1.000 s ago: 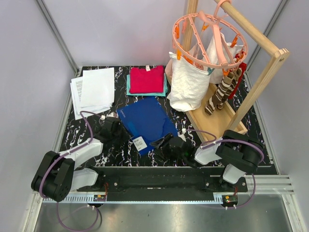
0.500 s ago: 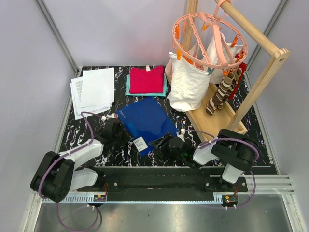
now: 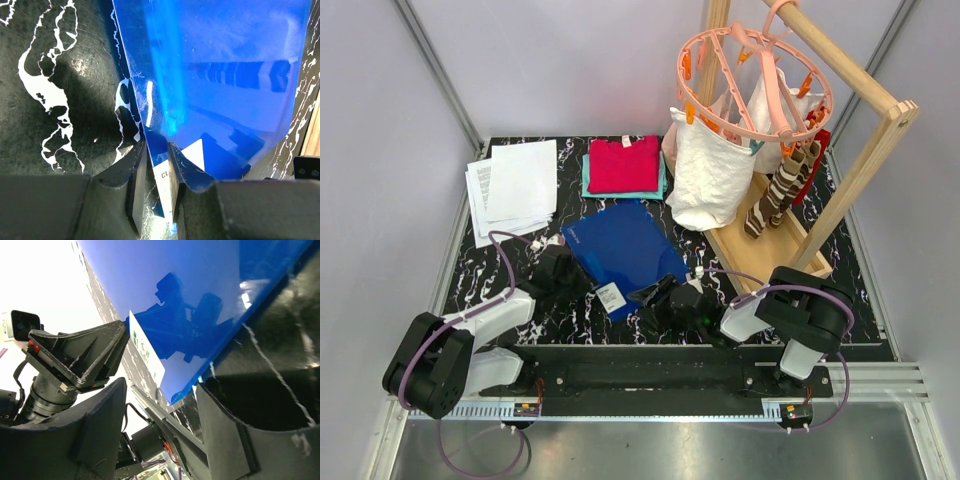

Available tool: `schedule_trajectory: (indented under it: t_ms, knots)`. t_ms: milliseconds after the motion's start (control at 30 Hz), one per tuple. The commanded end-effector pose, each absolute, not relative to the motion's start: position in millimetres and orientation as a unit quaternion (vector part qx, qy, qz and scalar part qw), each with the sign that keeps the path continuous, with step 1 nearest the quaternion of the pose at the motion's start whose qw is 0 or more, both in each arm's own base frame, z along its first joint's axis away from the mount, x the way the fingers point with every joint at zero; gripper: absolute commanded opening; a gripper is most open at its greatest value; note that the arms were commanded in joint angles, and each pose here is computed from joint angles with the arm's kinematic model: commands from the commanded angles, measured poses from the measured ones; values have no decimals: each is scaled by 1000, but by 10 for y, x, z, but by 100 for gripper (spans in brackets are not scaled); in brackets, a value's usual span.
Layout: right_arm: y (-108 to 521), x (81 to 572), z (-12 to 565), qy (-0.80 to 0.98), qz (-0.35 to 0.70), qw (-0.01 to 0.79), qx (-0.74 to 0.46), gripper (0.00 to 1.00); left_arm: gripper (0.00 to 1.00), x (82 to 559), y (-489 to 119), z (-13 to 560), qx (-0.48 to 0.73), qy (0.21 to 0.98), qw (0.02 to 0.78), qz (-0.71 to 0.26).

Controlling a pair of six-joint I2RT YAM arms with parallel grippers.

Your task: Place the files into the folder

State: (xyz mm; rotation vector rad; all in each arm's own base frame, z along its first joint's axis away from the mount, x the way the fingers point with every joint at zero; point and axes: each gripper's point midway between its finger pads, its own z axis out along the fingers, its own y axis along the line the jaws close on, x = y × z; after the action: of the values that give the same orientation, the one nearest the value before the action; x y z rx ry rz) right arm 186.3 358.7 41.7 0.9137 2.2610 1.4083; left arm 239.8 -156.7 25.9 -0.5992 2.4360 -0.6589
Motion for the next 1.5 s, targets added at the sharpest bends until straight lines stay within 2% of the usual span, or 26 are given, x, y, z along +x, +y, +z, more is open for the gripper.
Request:
schedule_trajectory:
  t_ms: [0,67,167,367,1000,1133,1300,1333,1367,1400,1433,1467]
  knots:
    - [3510,1861,463,784,500,181,320,68,25,2467,-1595,329,-216,900,286,-249]
    - [3502,1863,455,783,501,182,321,68,25,2457,-1600,316,-218,900,283,-250]
    - [3535,1898,474,777,509,184,322,61,25,2439,-1606,302,-220,899,280,-253]
    - [3578,2006,584,758,533,193,324,55,25,2393,-1587,263,-222,901,276,-252]
    - [3572,2185,447,752,540,204,318,56,23,2383,-1623,255,-219,900,275,-258]
    - [3613,2213,487,750,548,208,305,45,22,2366,-1624,225,-218,902,271,-256]
    - [3568,2303,524,756,538,236,290,43,22,2338,-1622,207,-217,903,270,-254]
    - [3566,2309,516,761,533,244,278,39,22,2336,-1613,202,-218,903,270,-253]
    - [3575,2308,524,763,533,248,268,24,23,2333,-1618,213,-217,903,271,-254]
    - [3596,2302,548,764,536,251,258,17,24,2335,-1618,243,-216,902,274,-255]
    - [3616,2290,550,768,535,254,244,12,27,2299,-1594,227,-217,905,269,-248]
    - [3660,2262,586,770,540,250,229,8,36,2312,-1614,290,-216,903,270,-253]
